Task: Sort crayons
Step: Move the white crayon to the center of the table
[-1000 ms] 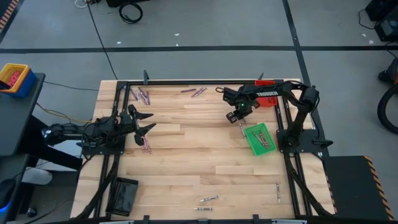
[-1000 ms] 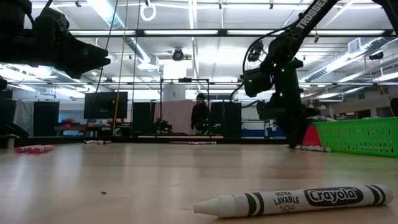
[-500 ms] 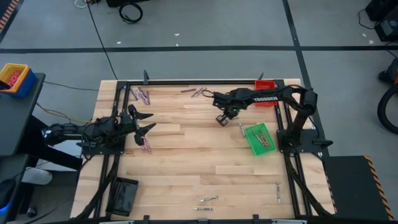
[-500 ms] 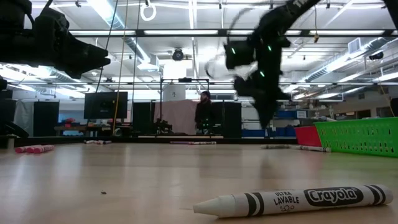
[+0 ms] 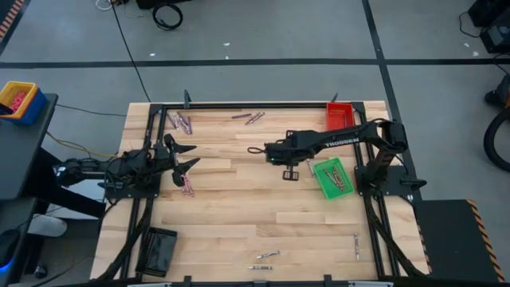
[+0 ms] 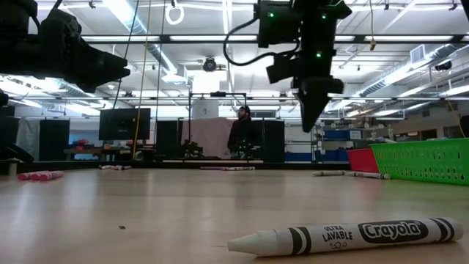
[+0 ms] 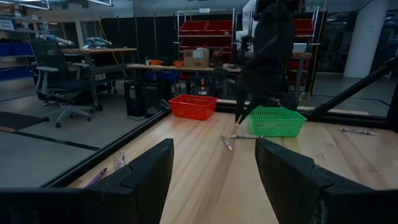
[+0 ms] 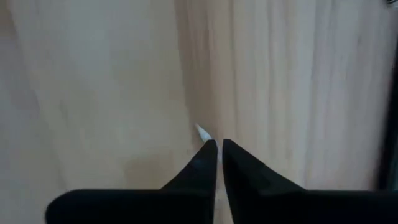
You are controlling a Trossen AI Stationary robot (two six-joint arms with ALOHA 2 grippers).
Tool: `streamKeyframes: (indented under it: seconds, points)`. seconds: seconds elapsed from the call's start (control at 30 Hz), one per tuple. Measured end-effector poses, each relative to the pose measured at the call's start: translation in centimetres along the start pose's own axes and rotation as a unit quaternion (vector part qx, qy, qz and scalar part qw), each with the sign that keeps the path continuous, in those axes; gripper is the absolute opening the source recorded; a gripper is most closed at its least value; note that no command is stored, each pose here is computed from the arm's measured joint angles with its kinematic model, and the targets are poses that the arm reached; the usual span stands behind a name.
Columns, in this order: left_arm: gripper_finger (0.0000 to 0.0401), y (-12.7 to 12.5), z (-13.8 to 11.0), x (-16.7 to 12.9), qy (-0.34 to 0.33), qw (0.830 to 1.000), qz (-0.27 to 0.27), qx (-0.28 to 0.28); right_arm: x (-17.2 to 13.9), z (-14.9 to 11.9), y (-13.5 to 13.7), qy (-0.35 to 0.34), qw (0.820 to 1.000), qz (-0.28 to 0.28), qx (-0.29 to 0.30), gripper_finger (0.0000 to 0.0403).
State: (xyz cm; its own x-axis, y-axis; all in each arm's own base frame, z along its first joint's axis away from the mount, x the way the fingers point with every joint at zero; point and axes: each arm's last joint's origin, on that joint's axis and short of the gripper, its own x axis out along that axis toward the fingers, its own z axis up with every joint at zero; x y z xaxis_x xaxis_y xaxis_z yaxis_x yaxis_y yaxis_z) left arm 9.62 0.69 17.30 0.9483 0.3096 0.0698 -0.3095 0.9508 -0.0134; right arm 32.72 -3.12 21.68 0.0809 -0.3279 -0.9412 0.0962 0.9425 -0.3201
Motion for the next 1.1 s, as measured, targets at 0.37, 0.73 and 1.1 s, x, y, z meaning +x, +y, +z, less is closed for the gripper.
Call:
streamKeyframes:
  seconds: [0.37, 0.73, 1.1]
  points:
    - [0.024, 0.0, 0.0, 0.0, 0.0, 1.0, 0.0, 0.0, 3.3, -1.2, -3.1, -0.001, 0.989, 0.087, -0.12, 0.0111]
    - [0.024, 0.0, 0.0, 0.0, 0.0, 1.0, 0.0, 0.0, 7.1, -3.6, -4.9, 0.018, 0.986, 0.088, -0.138, 0.0111]
    - [0.024, 0.0, 0.0, 0.0, 0.0, 1.0, 0.0, 0.0, 8.6, -4.6, -5.2, -0.004, 0.976, 0.123, -0.177, 0.0111]
